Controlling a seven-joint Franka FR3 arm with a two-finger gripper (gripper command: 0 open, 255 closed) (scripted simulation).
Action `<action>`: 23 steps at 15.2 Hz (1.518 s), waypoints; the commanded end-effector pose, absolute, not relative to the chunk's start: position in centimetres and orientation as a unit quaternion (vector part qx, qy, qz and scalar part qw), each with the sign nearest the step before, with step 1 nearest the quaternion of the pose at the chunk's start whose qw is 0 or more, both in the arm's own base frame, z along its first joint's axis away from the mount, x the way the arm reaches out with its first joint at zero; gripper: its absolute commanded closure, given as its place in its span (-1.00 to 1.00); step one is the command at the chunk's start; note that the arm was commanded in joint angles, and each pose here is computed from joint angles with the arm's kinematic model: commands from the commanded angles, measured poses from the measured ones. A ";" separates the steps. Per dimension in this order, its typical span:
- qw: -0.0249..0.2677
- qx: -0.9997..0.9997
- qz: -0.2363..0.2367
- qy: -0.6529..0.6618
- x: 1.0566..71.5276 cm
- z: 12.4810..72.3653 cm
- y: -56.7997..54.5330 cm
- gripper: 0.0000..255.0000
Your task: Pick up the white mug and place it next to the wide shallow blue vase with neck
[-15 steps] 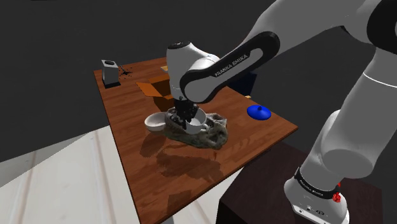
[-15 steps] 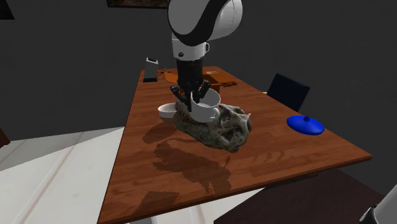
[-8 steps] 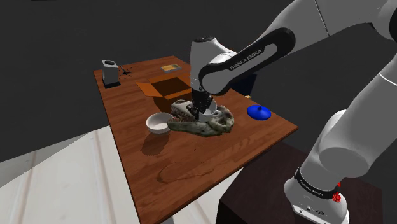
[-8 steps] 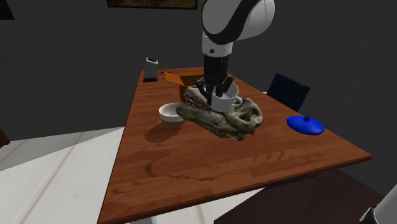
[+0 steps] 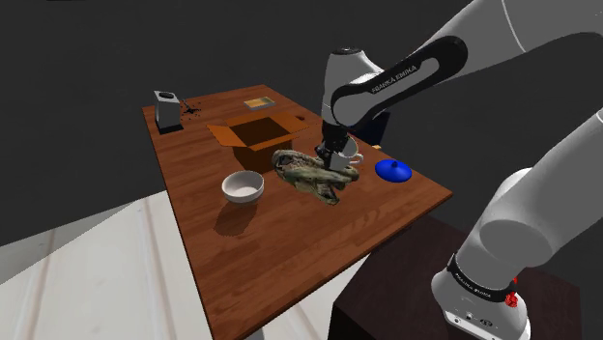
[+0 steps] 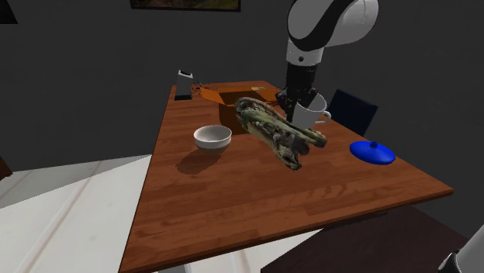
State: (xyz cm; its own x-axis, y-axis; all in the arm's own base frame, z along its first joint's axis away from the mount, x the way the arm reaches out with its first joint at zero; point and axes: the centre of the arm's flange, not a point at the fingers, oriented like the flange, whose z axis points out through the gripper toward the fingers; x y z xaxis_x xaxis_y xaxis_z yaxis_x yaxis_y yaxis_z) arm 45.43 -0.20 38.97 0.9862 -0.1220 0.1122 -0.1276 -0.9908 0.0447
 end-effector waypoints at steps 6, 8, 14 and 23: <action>0.028 0.997 0.025 -0.065 43.0 37.8 -9.2 1.00; 0.028 0.997 0.025 -0.065 42.5 37.8 -11.7 1.00; 0.028 0.997 0.025 -0.065 42.0 35.7 -14.2 1.00; 0.028 0.997 0.025 -0.065 42.0 31.0 -14.2 1.00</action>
